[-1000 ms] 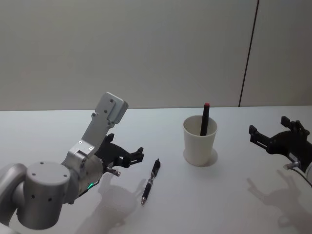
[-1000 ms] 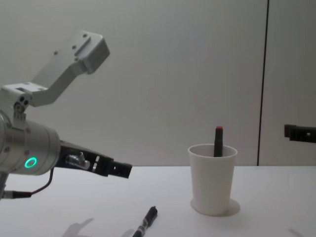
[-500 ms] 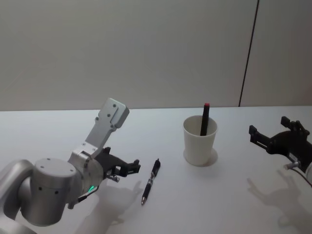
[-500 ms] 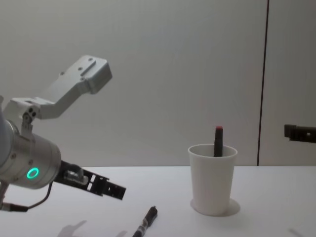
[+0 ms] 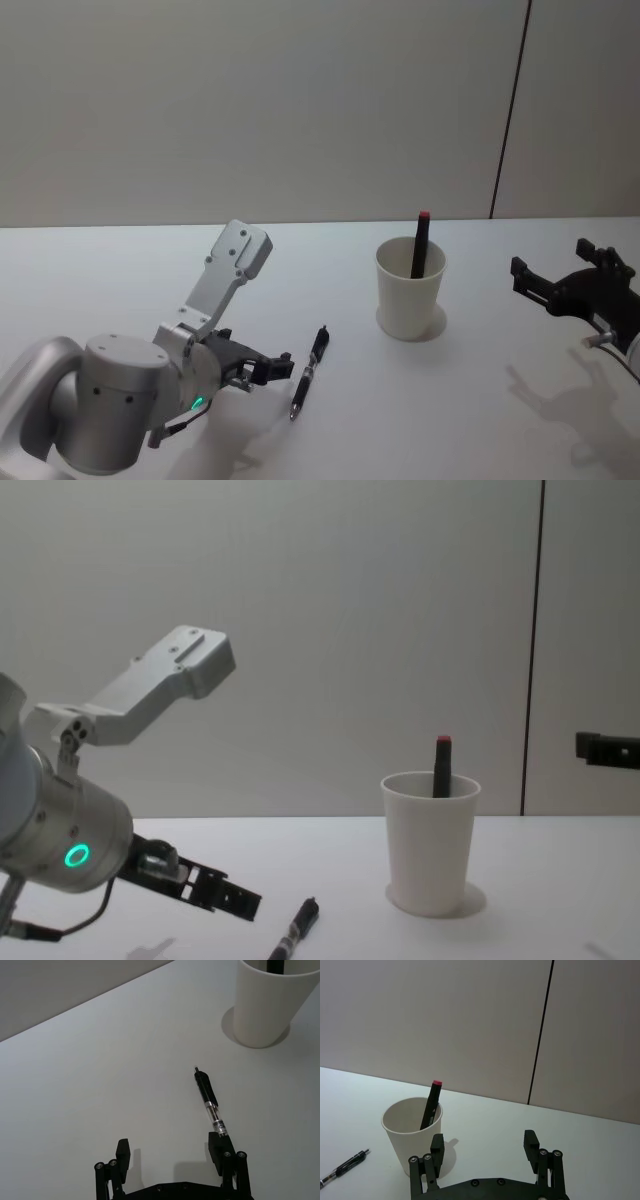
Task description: Place the pen into the pen holder.
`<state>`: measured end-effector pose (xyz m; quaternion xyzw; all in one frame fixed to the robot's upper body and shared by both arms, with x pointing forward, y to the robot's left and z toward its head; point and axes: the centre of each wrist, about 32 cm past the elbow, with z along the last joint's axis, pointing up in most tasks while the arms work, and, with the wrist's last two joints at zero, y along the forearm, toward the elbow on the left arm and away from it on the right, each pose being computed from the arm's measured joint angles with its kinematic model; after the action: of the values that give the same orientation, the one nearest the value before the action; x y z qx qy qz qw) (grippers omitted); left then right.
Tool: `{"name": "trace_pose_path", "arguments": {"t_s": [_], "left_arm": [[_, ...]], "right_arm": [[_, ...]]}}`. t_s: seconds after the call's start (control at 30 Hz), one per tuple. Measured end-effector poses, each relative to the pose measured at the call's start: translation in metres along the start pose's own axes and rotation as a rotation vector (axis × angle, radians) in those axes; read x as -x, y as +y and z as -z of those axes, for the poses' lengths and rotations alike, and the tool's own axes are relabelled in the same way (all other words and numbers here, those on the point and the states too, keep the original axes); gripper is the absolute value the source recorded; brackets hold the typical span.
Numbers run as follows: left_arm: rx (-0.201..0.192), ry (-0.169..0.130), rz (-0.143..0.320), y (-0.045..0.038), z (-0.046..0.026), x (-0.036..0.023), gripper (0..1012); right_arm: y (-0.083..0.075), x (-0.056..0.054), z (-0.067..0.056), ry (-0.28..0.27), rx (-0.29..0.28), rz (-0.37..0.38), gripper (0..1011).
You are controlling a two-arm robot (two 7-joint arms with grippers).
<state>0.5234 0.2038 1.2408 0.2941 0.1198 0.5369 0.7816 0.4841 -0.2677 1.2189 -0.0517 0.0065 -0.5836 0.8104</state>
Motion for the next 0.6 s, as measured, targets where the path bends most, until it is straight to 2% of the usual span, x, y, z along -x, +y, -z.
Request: {"name": "trace_pose_path", "arguments": {"t_s": [0.27,0.6], "left_arm": [[-0.014,0.018,0.029,0.0005,0.0014,0.0065,1000],[-0.011,0.033,0.065,0.0013,0.0008,0.0134,1000]], "right_arm": [[0.0,0.0,0.0,0.0,0.0,0.0,1002],[0.0,0.0,0.0,0.0,0.0,0.0,1002]]}}
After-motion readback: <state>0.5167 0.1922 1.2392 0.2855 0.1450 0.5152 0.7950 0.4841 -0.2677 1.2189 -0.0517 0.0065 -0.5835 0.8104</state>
